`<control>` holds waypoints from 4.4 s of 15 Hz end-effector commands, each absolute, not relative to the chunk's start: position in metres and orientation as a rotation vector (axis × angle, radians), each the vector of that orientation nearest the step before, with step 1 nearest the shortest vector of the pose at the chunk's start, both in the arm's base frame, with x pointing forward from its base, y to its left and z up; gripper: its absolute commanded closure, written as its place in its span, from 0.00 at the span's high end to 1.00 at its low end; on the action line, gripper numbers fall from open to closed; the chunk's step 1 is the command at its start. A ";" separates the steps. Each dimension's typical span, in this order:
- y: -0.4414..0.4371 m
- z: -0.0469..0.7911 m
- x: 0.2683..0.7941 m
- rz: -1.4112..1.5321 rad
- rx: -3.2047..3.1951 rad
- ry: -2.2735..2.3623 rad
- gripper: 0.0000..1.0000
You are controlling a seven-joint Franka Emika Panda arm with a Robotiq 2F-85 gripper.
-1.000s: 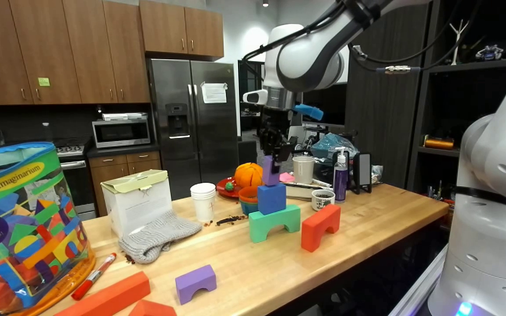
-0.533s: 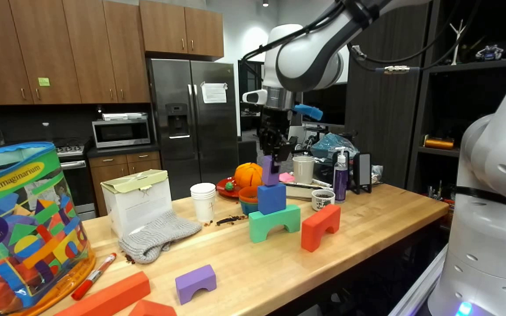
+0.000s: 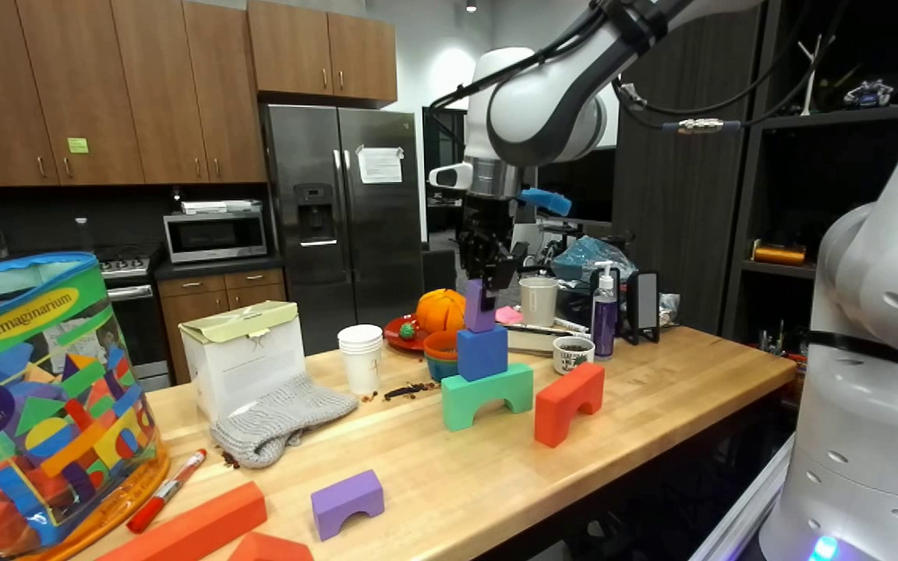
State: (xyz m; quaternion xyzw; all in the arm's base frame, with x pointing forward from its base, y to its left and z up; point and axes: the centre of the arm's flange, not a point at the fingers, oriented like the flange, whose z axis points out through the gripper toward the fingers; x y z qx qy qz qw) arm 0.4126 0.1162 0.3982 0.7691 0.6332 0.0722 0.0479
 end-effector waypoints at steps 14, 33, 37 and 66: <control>0.114 0.402 0.420 0.235 2.353 1.934 1.00; 0.191 0.399 0.399 0.273 2.117 2.104 1.00; 0.229 0.381 0.385 0.246 2.008 2.213 1.00; 0.240 0.294 0.354 0.261 1.701 2.491 1.00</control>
